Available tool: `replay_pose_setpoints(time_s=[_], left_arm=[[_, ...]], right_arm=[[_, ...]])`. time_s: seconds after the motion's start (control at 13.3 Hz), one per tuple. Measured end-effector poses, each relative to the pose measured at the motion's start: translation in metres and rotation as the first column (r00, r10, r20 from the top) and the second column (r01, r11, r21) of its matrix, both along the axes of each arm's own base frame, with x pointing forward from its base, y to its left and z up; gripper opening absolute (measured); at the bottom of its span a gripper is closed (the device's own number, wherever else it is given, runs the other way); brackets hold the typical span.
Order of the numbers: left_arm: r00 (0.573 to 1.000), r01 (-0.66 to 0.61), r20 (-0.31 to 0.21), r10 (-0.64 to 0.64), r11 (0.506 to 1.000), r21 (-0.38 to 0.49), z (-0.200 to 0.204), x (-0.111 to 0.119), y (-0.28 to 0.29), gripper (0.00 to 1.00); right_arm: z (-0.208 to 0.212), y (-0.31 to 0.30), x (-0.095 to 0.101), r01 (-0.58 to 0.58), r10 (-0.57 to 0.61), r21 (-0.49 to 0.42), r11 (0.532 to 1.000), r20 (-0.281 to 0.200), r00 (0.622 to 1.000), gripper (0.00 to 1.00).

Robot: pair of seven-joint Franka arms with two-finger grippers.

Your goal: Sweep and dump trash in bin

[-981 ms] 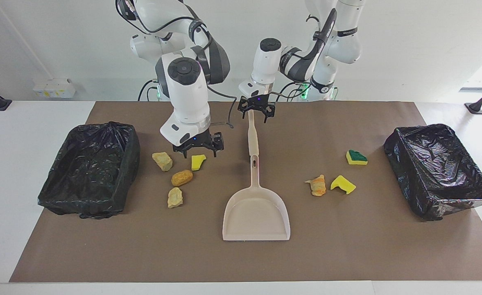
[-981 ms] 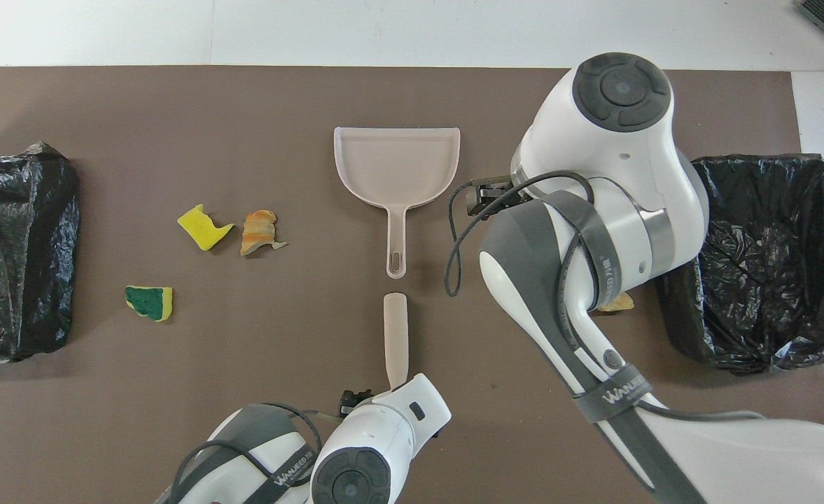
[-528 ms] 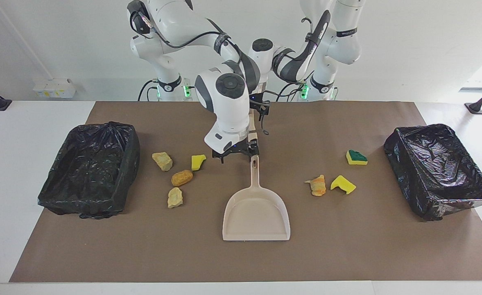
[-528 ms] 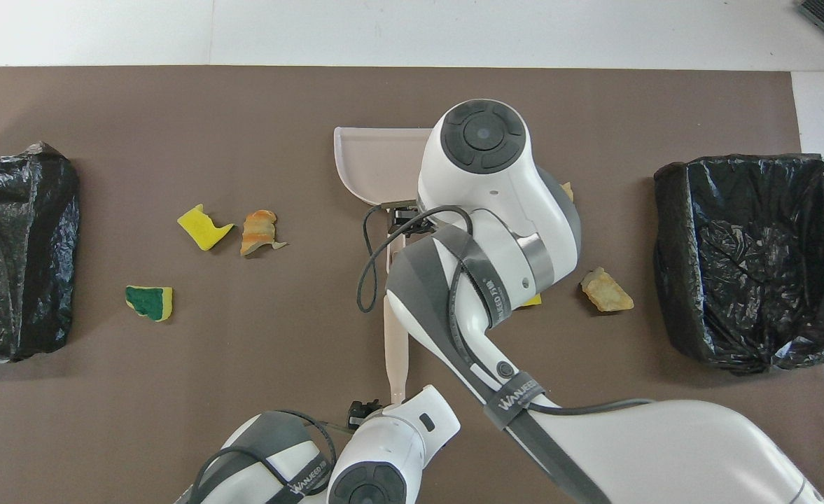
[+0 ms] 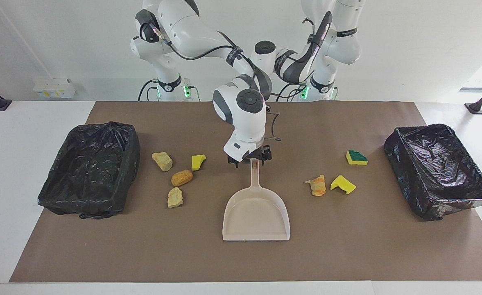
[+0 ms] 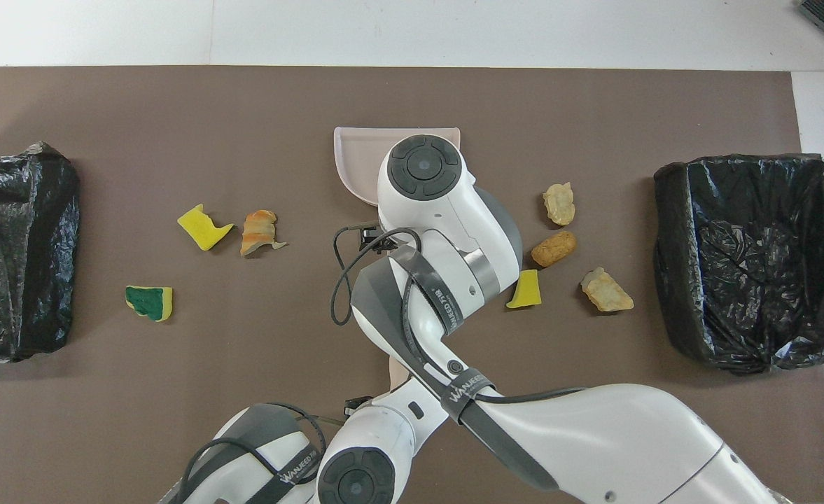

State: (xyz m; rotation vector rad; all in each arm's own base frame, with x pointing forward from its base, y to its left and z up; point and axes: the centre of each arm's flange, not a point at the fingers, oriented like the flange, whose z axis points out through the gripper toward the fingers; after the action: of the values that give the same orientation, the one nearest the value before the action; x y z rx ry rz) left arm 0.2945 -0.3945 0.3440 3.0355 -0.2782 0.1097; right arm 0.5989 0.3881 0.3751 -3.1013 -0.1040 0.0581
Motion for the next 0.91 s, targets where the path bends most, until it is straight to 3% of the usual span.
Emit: replay_pose_setpoints(time_s=[0.3,0.38,0.53,0.6,0.68,0.91], left_arm=[[0.999,-0.037,-0.032,0.039,0.998,0.057,0.005,0.013,0.021,0.26],[0.998,-0.047,-0.043,0.051,0.996,0.082,0.012,0.015,0.03,0.26],[0.996,-0.071,-0.05,0.078,0.989,0.13,0.033,0.021,0.053,0.26],[0.994,-0.088,-0.046,0.096,0.985,0.149,0.045,0.025,0.066,0.26],[0.992,-0.114,-0.04,0.122,0.98,0.162,0.057,0.03,0.081,0.26],[0.978,-0.202,-0.015,0.208,0.963,0.178,0.078,0.055,0.126,0.26]], right_arm=[[-0.014,0.003,0.001,-0.004,0.004,0.004,1.0,0.003,1.0,1.0],[-0.018,0.003,0.0,-0.006,0.006,0.006,1.0,0.005,1.0,0.97],[-0.023,0.004,0.0,-0.007,0.007,0.01,1.0,0.01,1.0,0.81],[-0.024,0.004,0.0,-0.007,0.007,0.011,1.0,0.011,1.0,0.81],[-0.024,0.004,0.0,-0.008,0.008,0.011,1.0,0.011,1.0,0.73],[-0.024,0.003,0.001,-0.025,0.025,0.011,1.0,0.011,1.0,0.35]])
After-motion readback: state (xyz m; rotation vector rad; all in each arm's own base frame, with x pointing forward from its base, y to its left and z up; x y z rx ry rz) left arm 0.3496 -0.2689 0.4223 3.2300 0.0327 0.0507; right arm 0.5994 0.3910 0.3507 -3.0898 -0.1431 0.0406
